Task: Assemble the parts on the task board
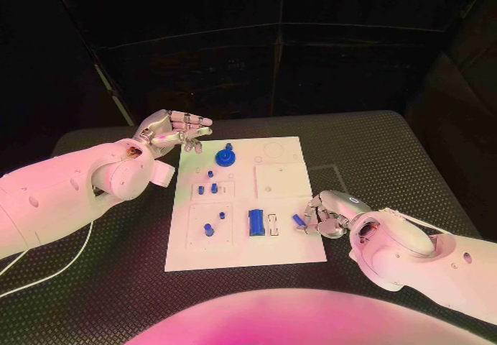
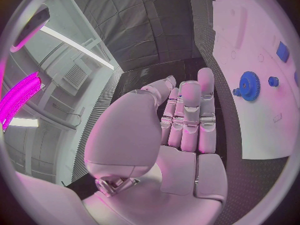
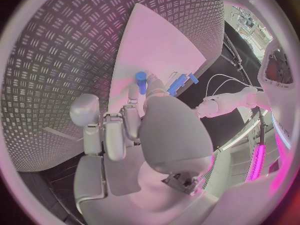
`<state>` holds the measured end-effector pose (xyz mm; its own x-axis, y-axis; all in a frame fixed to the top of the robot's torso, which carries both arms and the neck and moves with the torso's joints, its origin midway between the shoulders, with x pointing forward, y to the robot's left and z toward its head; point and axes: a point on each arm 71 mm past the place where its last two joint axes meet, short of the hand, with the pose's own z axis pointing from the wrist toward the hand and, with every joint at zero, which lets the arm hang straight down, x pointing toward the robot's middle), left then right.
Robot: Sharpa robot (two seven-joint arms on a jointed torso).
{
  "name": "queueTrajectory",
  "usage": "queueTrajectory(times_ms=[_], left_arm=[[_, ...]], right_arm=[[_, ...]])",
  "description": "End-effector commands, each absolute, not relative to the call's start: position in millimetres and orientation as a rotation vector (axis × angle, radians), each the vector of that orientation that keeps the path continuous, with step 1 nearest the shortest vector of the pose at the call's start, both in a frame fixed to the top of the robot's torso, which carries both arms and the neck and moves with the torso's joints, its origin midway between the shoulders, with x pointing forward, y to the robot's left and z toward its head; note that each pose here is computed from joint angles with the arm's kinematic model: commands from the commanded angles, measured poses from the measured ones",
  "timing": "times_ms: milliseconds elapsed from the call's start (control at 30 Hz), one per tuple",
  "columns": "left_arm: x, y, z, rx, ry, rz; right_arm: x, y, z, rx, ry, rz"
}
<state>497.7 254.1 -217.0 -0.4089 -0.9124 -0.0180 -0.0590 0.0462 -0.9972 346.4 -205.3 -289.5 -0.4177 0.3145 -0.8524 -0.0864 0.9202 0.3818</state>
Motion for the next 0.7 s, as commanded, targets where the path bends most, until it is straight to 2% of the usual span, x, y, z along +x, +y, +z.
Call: queueTrajectory(times_ms=[33, 433, 700], left_arm=[[497.6, 252.5, -215.8, -1.003, 1.582, -1.471], [497.0, 253.7, -215.7, -1.003, 1.583, -1.47], [496.8, 254.0, -215.9, -1.004, 1.585, -1.469]], right_arm=[[345.2, -205.3, -296.0, 0.082, 1.98, 0.362], [343.9, -197.5, -294.6, -0.001, 1.976, 0.313], [338.5, -195.1, -288.7, 0.067, 1.977, 0.362]])
